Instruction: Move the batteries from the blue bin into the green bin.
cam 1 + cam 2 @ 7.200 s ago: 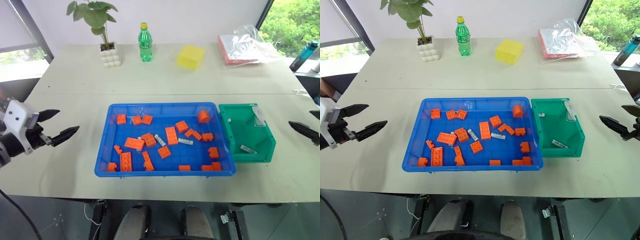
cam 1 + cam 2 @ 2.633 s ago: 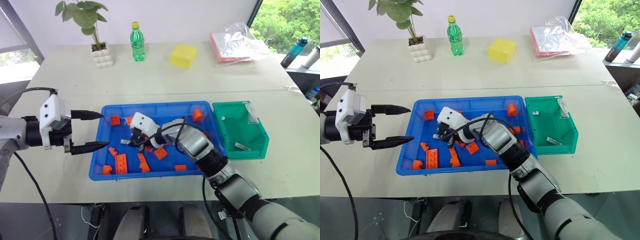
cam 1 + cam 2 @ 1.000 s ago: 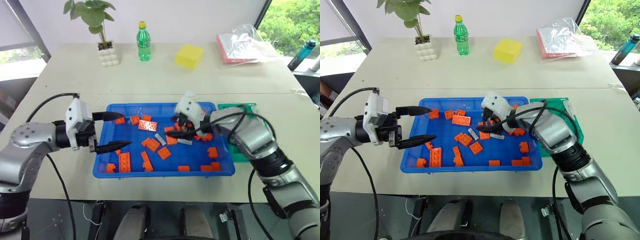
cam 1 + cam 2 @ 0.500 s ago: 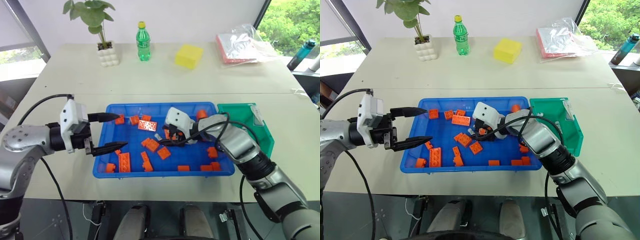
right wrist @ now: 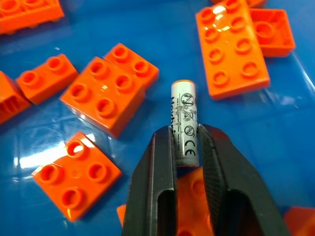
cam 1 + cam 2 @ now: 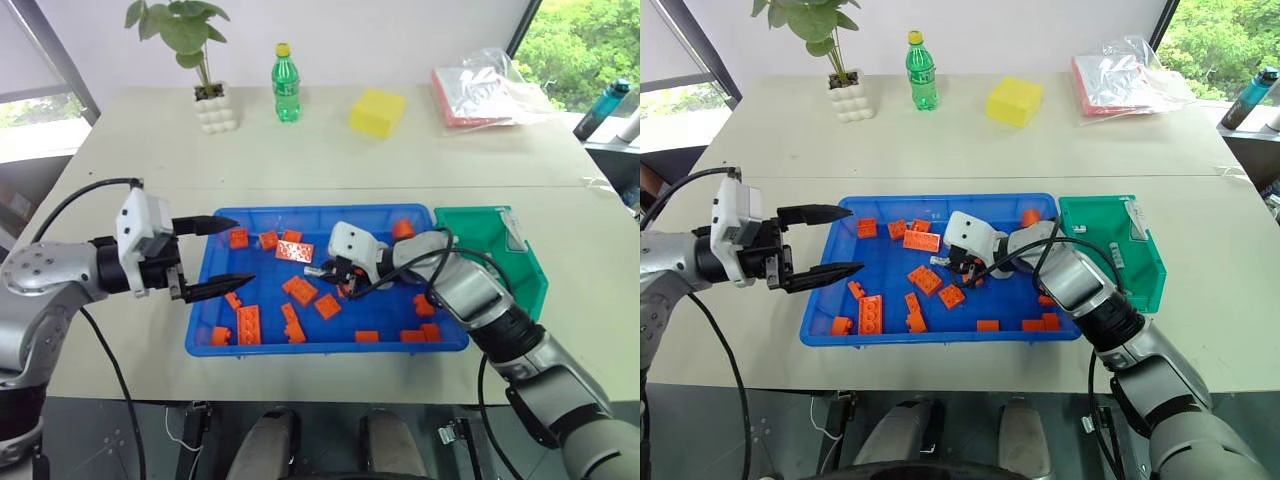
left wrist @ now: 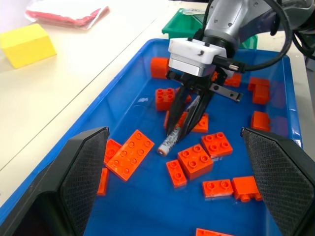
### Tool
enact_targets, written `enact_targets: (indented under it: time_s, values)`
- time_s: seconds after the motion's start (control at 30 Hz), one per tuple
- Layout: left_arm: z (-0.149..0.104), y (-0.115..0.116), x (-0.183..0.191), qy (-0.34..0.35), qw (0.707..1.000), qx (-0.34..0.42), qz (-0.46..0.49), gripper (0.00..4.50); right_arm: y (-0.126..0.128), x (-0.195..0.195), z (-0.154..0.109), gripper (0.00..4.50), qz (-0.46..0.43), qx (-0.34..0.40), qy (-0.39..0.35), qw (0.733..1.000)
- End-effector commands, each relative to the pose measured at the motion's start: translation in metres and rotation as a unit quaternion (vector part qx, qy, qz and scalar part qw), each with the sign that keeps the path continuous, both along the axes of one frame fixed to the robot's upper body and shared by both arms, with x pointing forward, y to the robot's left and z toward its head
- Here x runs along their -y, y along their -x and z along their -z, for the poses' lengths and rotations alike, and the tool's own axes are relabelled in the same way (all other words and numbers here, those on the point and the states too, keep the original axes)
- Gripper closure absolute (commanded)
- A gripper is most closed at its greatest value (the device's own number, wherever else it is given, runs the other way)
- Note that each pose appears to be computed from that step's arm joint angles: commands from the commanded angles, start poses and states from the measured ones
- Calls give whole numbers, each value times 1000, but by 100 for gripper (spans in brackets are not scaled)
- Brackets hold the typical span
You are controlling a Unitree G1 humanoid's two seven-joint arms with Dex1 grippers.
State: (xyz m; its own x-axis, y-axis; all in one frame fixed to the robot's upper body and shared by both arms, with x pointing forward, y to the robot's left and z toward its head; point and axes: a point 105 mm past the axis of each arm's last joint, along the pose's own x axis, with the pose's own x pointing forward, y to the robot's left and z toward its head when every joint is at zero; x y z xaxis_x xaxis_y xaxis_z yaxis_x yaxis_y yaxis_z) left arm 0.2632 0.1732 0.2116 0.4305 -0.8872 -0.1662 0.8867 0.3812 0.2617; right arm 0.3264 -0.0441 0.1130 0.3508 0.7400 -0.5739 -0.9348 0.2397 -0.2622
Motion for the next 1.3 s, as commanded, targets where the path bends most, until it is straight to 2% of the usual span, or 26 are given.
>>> enact_targets:
  time_s: [0.03,0.2,0.37,0.43,0.5,0.73,0.87,1.0,1.07,1.1,1.23,1.3]
  values:
    - [-8,0,1,-1,1000,20,8,0,5,-5,-7,434,-14,9,-6,1000]
    - [-8,-2,3,1,1000,22,11,0,4,-1,-17,434,-4,14,-17,1000]
    - [-7,-2,5,3,1000,19,17,0,-4,17,-73,434,63,-4,-117,991]
    - [-4,-4,5,4,1000,17,18,0,-8,60,-98,434,132,-2,-147,980]
    - [-3,-6,6,5,1000,16,20,0,-7,94,-110,434,186,2,-153,970]
    - [1,-10,12,10,999,11,35,0,15,197,-119,434,347,18,-121,930]
    - [2,-13,17,13,999,9,49,0,30,216,-103,434,384,-5,-112,916]
    - [1,-16,21,14,998,13,58,0,32,223,-90,241,400,6,-82,913]
    - [0,-17,21,14,998,14,59,0,28,222,-96,136,395,23,-85,915]
    - [0,-17,21,13,998,14,60,0,26,218,-100,100,386,31,-89,918]
    - [-1,-17,21,12,998,17,62,0,22,171,-129,100,267,81,-137,951]
    - [-1,-17,22,12,998,18,62,0,22,148,-123,100,215,66,-137,965]
